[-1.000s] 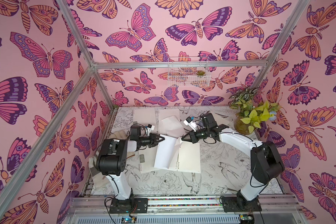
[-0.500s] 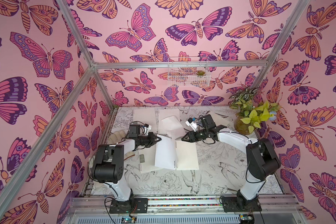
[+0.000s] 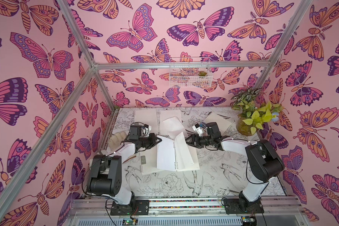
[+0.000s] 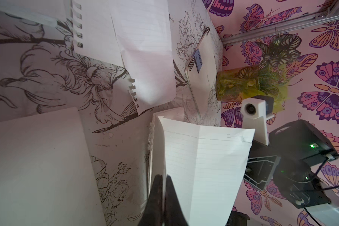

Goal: Tear off pages from different notebooks
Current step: Tear off the paper from the notebook.

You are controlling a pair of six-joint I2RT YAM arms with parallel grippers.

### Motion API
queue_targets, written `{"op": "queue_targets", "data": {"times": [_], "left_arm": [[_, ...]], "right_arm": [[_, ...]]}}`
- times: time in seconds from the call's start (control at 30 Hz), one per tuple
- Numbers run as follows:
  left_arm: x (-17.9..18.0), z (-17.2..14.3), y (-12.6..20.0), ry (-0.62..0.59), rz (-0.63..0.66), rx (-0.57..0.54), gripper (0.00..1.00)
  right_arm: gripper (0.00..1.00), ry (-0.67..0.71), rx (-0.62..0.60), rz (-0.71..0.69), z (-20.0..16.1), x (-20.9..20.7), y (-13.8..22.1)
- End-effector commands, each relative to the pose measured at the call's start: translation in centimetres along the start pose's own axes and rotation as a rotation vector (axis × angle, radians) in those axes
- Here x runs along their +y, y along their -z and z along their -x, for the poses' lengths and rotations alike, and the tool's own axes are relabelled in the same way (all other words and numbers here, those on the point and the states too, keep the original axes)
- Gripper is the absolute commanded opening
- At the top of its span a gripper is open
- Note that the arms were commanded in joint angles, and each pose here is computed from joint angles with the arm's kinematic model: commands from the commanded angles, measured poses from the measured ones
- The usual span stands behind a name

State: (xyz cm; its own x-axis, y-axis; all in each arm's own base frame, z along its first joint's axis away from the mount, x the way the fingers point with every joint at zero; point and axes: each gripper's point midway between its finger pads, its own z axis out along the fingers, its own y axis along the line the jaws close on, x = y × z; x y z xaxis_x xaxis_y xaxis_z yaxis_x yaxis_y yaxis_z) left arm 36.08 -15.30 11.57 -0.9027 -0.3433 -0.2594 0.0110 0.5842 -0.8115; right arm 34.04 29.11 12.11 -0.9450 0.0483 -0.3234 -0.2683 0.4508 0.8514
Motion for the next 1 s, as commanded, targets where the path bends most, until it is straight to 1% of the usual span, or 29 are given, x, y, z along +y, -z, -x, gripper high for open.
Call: {"op": "queue_targets", "data": {"times": [0.0,0.1,0.17,0.23,0.3,0.43,0.47,0.53,0.6,0.63,0.7,0.73,0.8,0.83,0.9,0.97], "left_arm": [[0.6,-0.3,0.3,0.011,0.044,-0.006,0.0],[0.7,-0.3,0.1,0.02,0.047,-0.002,0.0],[0.7,-0.4,0.1,0.02,0.047,0.0,0.0],[0.6,-0.3,0.1,0.018,0.047,-0.002,0.0],[0.5,-0.3,0.2,0.016,0.049,-0.004,0.0],[0.6,-0.2,0.3,0.016,0.058,-0.007,0.0],[0.6,-0.2,0.2,0.017,0.061,-0.007,0.0],[0.7,-0.1,0.2,0.019,0.065,-0.006,0.0],[0.7,-0.1,0.2,0.02,0.07,-0.006,0.0],[0.7,0.0,0.2,0.02,0.071,-0.007,0.0],[0.8,0.0,0.2,0.025,0.076,-0.006,0.0],[0.9,0.0,0.2,0.03,0.081,-0.008,0.0],[1.1,0.1,0.3,0.038,0.093,-0.013,0.0],[1.3,0.1,0.3,0.047,0.098,-0.015,0.0],[1.7,0.2,0.2,0.067,0.117,-0.025,0.0],[2.4,0.4,0.2,0.1,0.136,-0.035,0.0]], "right_arm": [[0.76,0.027,-0.092,0.141,1.9,3.5,0.9],[0.76,0.014,-0.109,0.208,2.1,4.1,0.8],[0.76,0.01,-0.094,0.218,1.9,4.0,0.3],[0.77,0.006,-0.074,0.195,1.5,3.4,-0.3],[0.77,-0.013,-0.047,0.142,1.0,2.0,-0.9],[0.76,-0.02,-0.011,0.095,0.5,0.8,-1.4],[0.71,-0.014,0.007,0.059,0.2,0.3,-1.7],[0.52,0.009,0.051,-0.05,-0.6,-0.9,-2.2],[0.25,0.094,0.096,-0.25,-1.5,-2.3,-2.4],[0.17,0.157,0.109,-0.346,-1.5,-2.6,-2.3],[0.04,0.296,0.147,-0.525,-1.9,-2.7,-2.2],[0.0,0.352,0.161,-0.583,-2.0,-2.6,-2.2],[0.0,0.505,0.187,-0.673,-2.4,-1.5,-2.5],[0.0,0.59,0.204,-0.698,-2.8,-0.7,-2.9],[0.0,0.828,0.258,-0.733,-4.6,1.0,-4.1],[0.0,0.977,0.287,-0.791,-5.7,1.9,-4.9]]}}
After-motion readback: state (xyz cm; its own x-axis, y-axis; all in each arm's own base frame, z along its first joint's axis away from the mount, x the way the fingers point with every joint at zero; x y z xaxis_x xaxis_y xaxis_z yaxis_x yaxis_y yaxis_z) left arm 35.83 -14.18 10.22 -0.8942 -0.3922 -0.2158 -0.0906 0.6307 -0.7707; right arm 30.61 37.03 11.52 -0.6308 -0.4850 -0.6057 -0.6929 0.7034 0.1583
